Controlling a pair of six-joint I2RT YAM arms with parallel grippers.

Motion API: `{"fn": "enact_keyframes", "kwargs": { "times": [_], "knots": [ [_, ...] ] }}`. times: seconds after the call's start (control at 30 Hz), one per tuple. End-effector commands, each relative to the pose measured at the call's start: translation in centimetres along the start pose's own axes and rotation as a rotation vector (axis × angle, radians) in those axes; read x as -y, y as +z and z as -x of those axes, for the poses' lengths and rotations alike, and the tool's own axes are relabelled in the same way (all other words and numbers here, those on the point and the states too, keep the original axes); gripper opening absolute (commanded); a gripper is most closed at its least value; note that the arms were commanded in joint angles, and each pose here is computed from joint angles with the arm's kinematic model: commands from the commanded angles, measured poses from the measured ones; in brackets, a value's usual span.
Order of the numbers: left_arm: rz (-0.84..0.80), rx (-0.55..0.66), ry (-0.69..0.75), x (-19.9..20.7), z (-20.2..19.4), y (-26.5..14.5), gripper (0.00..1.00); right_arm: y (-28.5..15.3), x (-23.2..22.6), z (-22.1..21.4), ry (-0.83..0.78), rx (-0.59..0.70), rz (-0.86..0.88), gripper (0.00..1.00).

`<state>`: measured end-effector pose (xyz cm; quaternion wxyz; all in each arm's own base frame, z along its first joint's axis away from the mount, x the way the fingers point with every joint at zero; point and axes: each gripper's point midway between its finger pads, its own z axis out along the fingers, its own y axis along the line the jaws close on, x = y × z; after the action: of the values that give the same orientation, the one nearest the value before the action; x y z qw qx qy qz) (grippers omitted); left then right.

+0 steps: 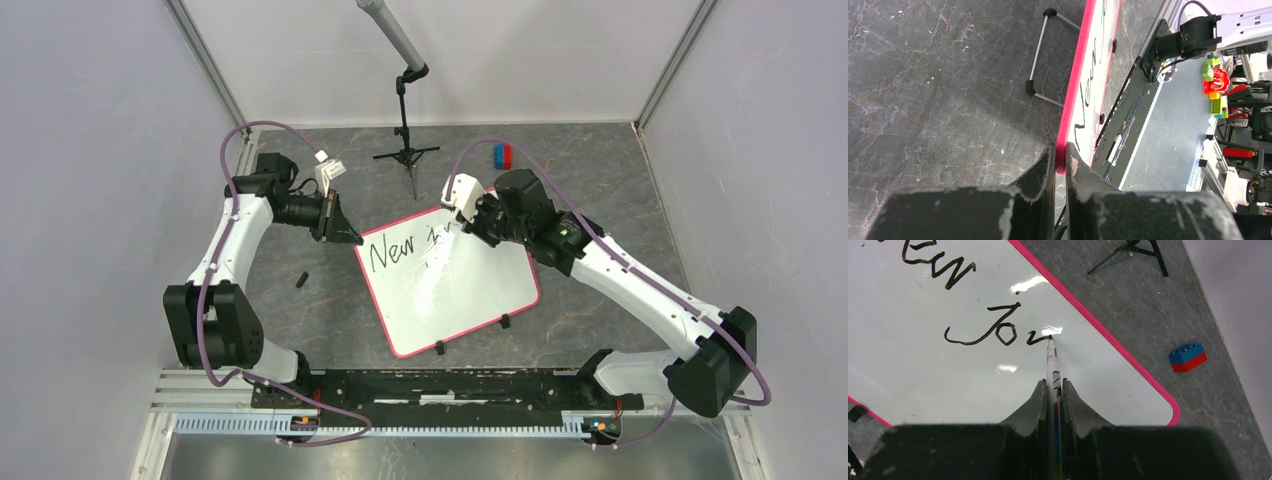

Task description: Write a sentence on the whiteboard

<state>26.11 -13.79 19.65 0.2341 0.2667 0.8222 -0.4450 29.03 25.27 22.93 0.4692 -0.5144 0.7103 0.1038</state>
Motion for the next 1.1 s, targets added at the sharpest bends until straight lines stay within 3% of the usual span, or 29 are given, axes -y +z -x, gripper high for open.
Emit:
{"fn": "enact_keyframes", "kwargs": {
  "times": [0.0, 0.67, 0.83, 1.07],
  "knots": [
    [-0.019, -0.027, 0.030, 0.3, -0.5, 0.7, 0.02, -0.3, 0.9, 0.2, -0.002, -0.003, -0.029, 0.00],
    [-0.019, -0.025, 0.035, 0.5, -0.6, 0.6, 0.02, -1.0, -5.1, -4.5, 0.084, -0.049, 0.139, 0.00],
    [-0.019, -0.027, 0.032, 0.4, -0.7, 0.6, 0.02, -0.9, -6.3, -3.7, 0.068, -0.029, 0.175, 0.00],
    [-0.016, -0.030, 0.030, 0.4, -0.7, 0.7, 0.02, -0.8, -6.3, 0.7, 0.046, 0.053, 0.211, 0.00]
  ]
}}
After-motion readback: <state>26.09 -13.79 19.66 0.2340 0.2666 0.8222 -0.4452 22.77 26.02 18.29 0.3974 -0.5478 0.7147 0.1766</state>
